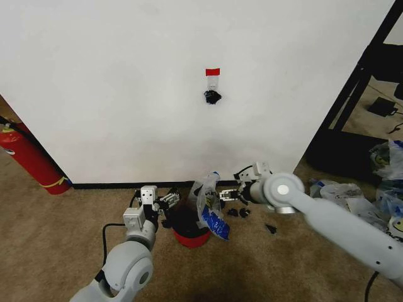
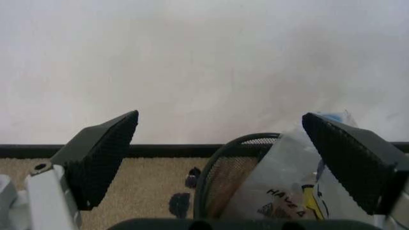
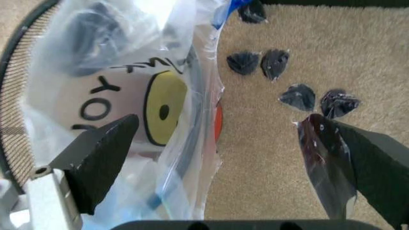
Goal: Pick up the garbage bag from the wall and place it over the trash bin.
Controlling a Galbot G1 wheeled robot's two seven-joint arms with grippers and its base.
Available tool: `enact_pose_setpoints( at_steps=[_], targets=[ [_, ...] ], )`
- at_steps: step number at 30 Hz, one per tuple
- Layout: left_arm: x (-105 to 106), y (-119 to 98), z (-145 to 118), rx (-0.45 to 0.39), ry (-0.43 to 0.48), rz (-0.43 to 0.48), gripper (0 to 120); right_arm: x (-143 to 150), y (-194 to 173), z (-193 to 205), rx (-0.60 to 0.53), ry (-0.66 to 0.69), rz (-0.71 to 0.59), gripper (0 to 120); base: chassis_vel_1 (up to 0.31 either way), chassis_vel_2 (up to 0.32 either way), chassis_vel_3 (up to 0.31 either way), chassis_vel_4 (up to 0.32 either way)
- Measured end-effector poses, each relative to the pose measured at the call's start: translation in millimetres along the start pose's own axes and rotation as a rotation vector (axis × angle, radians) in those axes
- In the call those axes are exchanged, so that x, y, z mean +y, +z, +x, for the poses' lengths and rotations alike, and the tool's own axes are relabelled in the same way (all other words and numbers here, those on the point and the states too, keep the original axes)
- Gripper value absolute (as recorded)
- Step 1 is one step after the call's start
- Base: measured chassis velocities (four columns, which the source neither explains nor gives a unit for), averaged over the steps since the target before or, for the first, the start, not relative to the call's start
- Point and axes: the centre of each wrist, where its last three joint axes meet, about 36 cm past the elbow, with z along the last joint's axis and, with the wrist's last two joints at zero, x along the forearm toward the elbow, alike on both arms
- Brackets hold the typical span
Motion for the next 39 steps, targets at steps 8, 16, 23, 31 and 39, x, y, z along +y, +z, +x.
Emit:
enact_pose_setpoints(
  at_steps=[8,16,23,31,39],
  targets=[
    [-1.3,-1.9,-0.4,-0.006,0.001,0.009,100,4.9,4.2,-27.2,0.041,0.000,-0.013,100,0.000,0.000,0.000,0.000],
    [2.2,-4.1,0.9,-0.011,-0.006,0.008,100,14.6,18.4,-48.0,0.076,0.024,0.017,100,0.000,0.000,0.000,0.000],
    [2.6,-4.3,2.7,-0.011,-0.005,0.009,100,21.4,18.3,-69.4,0.073,0.042,0.014,97,0.000,0.000,0.000,0.000],
    [0.7,-6.1,5.3,-0.012,0.004,0.012,100,18.6,22.3,-79.8,0.082,0.037,-0.010,72,0.000,0.000,0.000,0.000],
    [-1.9,-4.7,6.5,-0.008,0.009,0.014,100,17.5,25.8,-84.2,0.085,0.031,-0.034,43,0.000,0.000,0.000,0.000]
  ],
)
